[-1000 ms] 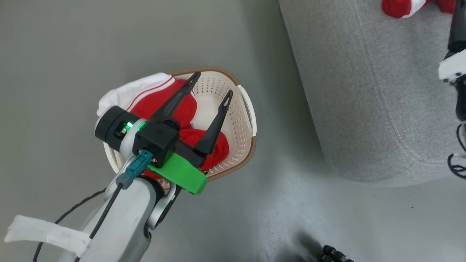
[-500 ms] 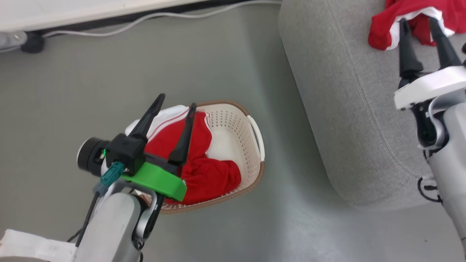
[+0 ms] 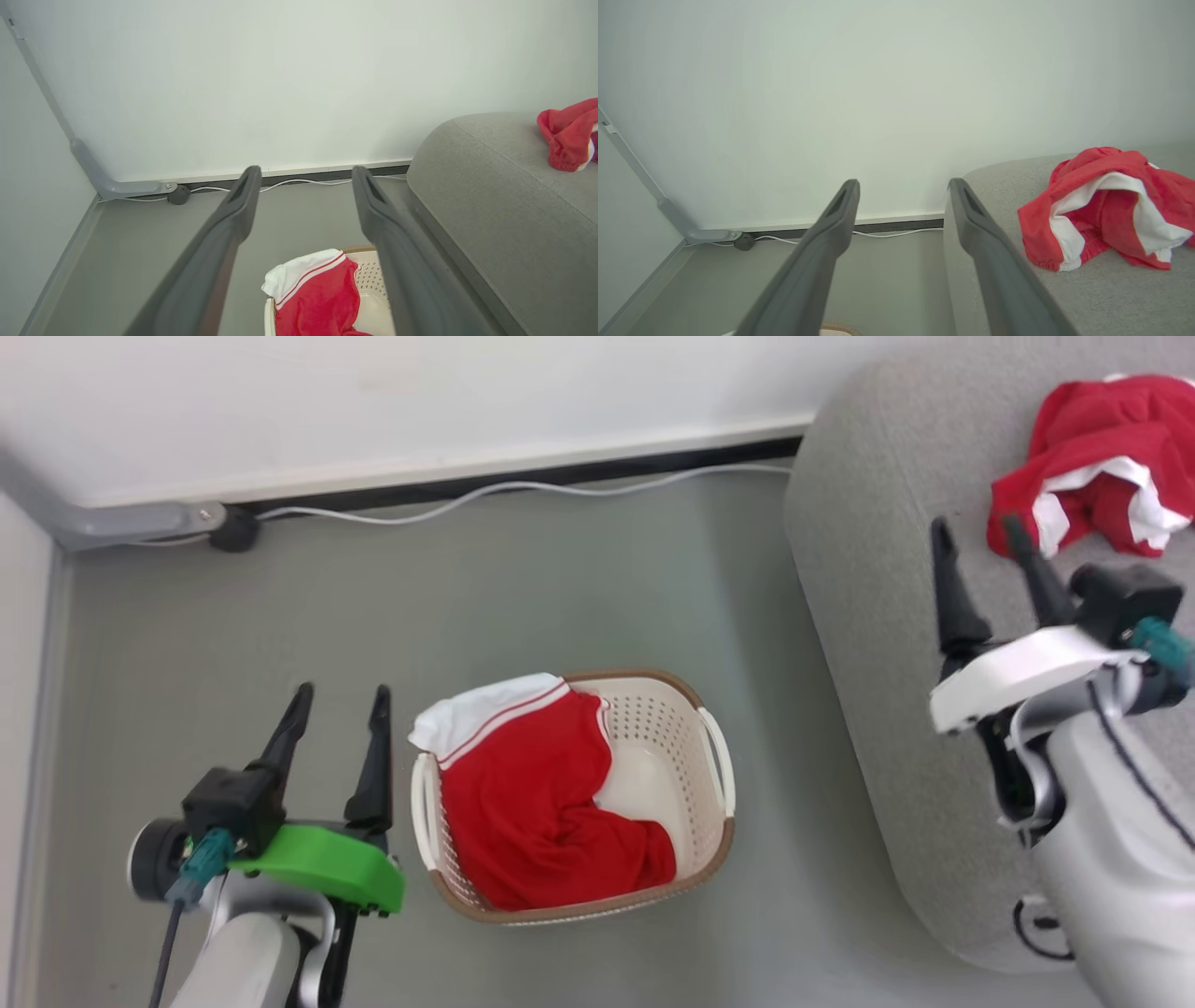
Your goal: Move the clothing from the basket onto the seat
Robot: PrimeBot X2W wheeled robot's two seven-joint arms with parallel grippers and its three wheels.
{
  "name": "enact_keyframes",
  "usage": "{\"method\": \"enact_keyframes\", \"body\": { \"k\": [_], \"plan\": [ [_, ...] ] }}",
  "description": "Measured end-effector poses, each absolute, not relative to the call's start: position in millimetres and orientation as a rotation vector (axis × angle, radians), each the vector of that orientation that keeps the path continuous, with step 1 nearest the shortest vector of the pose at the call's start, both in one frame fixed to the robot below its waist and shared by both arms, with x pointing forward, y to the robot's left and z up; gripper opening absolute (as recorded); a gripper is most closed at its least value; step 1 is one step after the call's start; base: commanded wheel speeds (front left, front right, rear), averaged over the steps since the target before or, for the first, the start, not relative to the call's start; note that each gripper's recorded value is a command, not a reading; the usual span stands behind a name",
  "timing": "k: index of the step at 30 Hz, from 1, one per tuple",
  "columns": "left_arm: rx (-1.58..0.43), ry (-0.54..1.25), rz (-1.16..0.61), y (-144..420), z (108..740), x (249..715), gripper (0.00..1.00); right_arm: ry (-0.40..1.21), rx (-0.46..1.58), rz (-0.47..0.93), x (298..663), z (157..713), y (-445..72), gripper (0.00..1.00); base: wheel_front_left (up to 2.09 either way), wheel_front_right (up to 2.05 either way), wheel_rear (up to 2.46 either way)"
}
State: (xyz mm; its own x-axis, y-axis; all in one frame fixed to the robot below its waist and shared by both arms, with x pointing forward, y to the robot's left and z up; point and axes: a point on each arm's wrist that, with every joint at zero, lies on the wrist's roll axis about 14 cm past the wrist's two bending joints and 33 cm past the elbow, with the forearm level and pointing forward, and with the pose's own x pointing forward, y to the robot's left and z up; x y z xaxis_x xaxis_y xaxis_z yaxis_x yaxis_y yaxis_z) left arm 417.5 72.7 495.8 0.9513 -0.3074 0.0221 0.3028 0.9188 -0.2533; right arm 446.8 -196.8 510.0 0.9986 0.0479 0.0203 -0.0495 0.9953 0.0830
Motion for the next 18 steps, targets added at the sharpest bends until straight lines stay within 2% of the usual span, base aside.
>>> {"method": "enact_keyframes", "body": {
  "k": [7,18],
  "plan": [
    [-0.258,0.012,-0.174,120,497,396,1.0,-0.018,0.14,0.134,426,509,-150,1.0,0.0,0.0,0.0],
    [-0.247,-0.006,-0.037,168,499,366,1.0,-0.008,0.153,0.147,396,505,-136,1.0,0.0,0.0,0.0]
  ]
}}
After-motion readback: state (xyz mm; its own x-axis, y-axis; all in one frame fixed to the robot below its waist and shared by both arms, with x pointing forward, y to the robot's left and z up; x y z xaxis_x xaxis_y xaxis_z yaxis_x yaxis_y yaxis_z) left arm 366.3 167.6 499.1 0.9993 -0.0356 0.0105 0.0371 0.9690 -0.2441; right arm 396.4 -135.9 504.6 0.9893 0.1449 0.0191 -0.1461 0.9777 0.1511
